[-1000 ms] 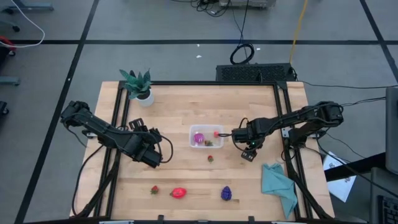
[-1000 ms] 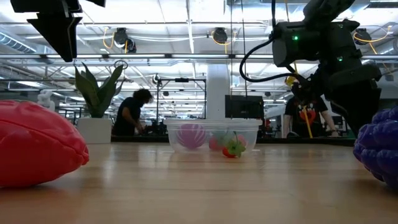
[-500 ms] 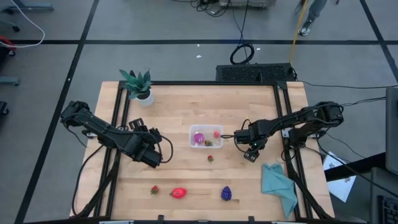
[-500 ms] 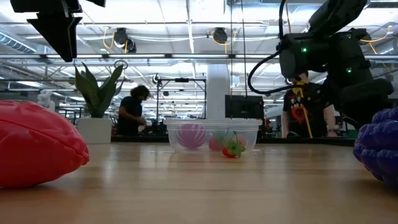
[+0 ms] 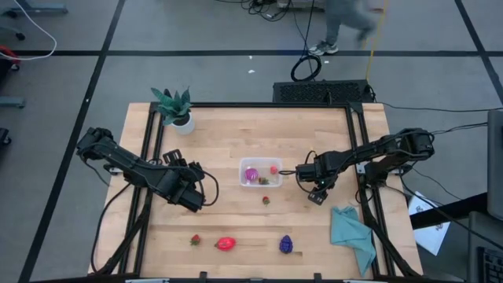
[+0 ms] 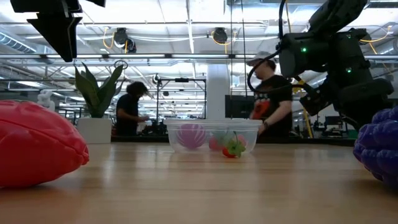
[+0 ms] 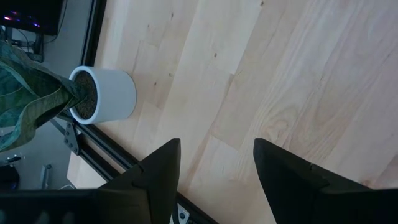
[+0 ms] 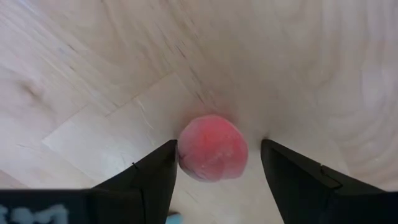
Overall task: Pick and placing Produce into tupperware
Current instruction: Put the pink peach into the transparent bin
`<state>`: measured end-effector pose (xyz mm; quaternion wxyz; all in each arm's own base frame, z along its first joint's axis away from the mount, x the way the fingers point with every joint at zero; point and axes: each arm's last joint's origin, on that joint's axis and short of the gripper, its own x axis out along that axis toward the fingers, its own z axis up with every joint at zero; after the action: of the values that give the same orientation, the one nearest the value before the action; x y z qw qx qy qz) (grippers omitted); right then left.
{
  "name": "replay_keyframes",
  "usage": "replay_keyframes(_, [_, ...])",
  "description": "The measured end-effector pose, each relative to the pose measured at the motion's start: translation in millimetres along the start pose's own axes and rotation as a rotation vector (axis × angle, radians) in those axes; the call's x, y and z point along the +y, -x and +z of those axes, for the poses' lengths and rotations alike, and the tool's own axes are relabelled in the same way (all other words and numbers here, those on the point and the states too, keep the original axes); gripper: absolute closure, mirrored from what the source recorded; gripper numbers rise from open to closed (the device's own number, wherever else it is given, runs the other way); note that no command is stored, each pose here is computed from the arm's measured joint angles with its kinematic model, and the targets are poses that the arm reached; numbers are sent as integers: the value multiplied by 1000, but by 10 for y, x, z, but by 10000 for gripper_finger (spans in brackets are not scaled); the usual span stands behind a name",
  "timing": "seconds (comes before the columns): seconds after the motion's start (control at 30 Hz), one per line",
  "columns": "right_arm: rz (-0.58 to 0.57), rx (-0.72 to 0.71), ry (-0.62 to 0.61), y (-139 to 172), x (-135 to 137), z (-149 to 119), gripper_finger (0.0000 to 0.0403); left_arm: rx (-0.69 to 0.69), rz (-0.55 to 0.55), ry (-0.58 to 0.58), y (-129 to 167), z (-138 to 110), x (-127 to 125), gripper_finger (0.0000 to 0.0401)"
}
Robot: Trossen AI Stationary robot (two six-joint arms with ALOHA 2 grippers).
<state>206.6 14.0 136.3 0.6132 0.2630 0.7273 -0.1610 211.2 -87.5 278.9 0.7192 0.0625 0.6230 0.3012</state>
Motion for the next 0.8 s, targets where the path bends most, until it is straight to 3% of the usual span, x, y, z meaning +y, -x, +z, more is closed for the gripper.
replay_keyframes(0.47, [1,-7,2,0,3,6,183,-4,-4,3,0,4,-4,192])
replay_keyframes(0.8, [-2,-10,4,0,1,7,239,-6,-6,5,0,6,-6,192])
